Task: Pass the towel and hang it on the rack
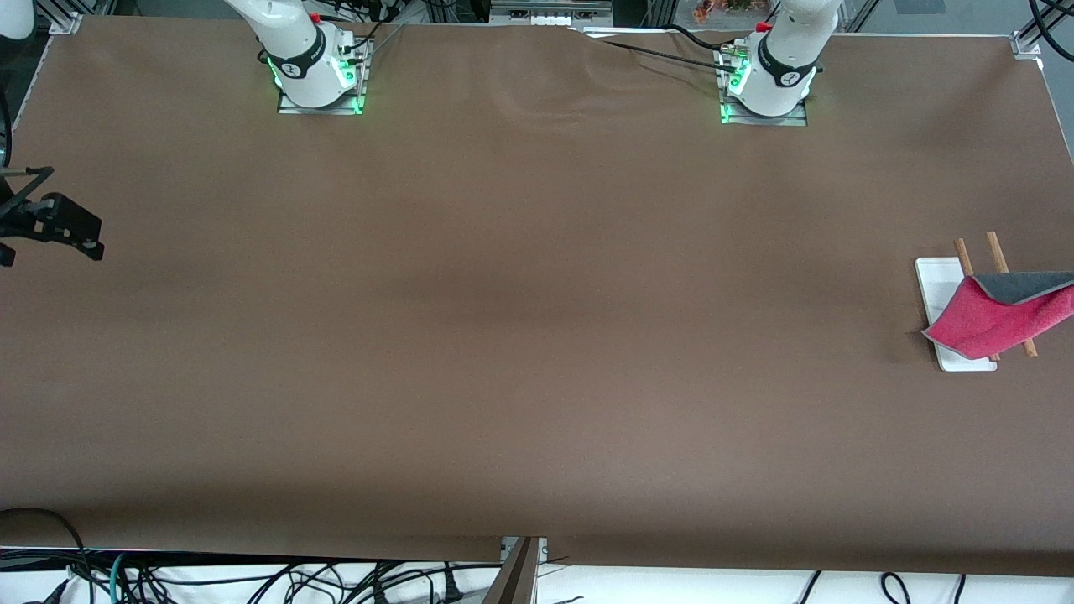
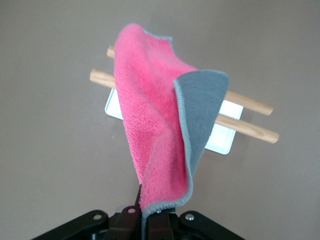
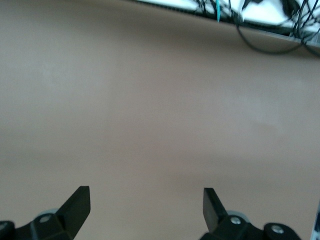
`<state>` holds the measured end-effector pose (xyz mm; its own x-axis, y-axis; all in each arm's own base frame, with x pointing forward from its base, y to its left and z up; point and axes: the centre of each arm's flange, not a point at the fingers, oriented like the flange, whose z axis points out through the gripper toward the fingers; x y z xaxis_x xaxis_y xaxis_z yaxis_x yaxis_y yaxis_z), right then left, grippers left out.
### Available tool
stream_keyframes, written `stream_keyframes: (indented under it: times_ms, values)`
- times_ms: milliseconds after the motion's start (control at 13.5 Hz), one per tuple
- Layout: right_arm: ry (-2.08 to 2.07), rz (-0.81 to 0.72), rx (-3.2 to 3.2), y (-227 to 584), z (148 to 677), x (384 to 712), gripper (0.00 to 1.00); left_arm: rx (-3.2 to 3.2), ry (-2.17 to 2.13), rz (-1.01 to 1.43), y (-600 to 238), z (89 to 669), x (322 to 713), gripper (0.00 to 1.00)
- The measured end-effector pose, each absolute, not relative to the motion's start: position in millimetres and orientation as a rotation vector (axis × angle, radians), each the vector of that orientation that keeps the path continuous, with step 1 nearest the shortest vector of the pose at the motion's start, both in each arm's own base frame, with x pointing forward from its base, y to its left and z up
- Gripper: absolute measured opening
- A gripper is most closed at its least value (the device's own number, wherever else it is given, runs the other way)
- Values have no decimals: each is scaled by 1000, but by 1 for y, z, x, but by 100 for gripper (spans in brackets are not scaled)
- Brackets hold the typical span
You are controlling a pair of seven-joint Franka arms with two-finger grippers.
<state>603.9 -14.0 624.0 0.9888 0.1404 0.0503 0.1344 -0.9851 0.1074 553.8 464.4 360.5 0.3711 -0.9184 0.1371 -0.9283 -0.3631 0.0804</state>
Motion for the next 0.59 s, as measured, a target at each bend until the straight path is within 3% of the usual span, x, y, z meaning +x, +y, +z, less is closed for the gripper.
stream_keyframes:
  times_ms: [149,594]
  values:
    - [207,28,3032,-14,617,596,100,2477,-1684,105,466,346,557,16]
    - [106,-113,3075,-8,605,581,100,2477,-1693,108,466,347,558,81]
